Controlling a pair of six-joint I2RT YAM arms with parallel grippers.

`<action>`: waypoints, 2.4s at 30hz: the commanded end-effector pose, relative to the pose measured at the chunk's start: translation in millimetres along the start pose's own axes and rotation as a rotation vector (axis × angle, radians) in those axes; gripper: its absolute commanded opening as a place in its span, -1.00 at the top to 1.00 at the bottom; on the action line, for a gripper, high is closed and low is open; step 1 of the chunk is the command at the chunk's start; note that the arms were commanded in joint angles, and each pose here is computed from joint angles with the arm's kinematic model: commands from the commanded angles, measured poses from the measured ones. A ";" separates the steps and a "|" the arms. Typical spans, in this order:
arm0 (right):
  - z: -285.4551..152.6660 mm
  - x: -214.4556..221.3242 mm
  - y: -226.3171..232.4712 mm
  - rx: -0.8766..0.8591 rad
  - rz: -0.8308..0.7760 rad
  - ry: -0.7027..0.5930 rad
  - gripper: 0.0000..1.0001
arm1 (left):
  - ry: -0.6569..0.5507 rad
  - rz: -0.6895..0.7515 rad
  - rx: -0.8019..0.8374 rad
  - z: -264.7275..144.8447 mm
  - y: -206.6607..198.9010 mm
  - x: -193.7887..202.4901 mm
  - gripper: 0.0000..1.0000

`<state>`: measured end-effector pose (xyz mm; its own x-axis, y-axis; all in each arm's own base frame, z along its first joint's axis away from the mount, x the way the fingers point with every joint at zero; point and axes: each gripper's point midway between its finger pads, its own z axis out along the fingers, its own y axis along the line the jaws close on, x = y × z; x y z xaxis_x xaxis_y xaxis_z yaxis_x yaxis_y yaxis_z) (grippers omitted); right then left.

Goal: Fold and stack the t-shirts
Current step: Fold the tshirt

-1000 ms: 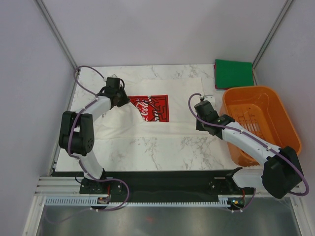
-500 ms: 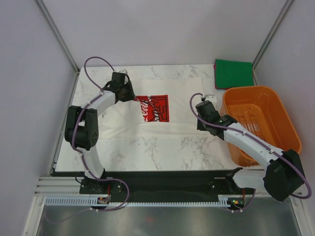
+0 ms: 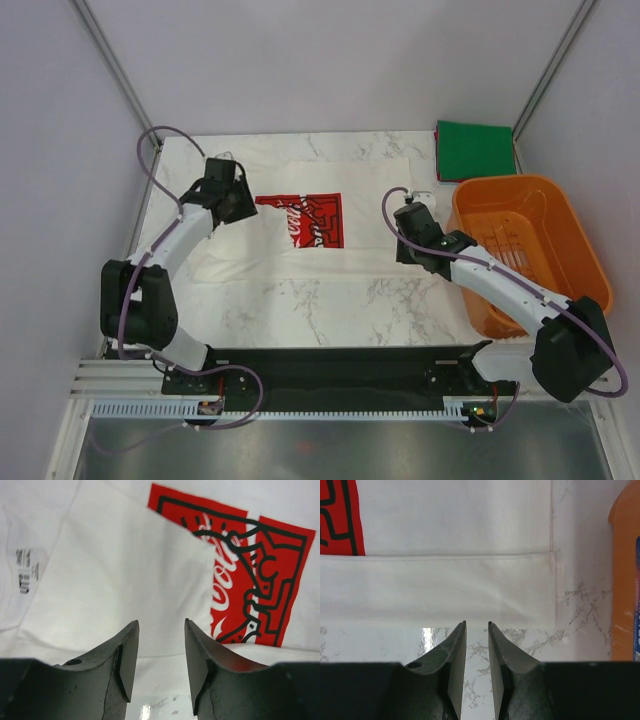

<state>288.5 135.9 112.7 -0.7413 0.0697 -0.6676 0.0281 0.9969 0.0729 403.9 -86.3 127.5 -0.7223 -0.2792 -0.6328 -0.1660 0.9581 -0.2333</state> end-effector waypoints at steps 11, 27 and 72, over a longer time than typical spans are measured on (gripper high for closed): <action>44.0 24.8 2.3 0.049 -0.036 0.052 0.36 | 0.111 -0.464 -0.387 -13.8 142.1 97.4 0.10; 68.6 67.6 -34.2 0.253 -0.041 0.137 0.40 | 0.094 -0.567 -0.674 -19.4 203.4 120.8 0.11; 61.6 87.0 -16.7 0.170 -0.021 0.172 0.39 | 0.170 -0.551 -0.623 -4.8 207.3 120.2 0.01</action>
<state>288.7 139.5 19.0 -0.8092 0.0641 -0.5840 0.1048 0.9938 -0.0361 291.5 51.6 17.1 -0.5452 -0.7493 -0.3760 -0.7785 0.6189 -0.1046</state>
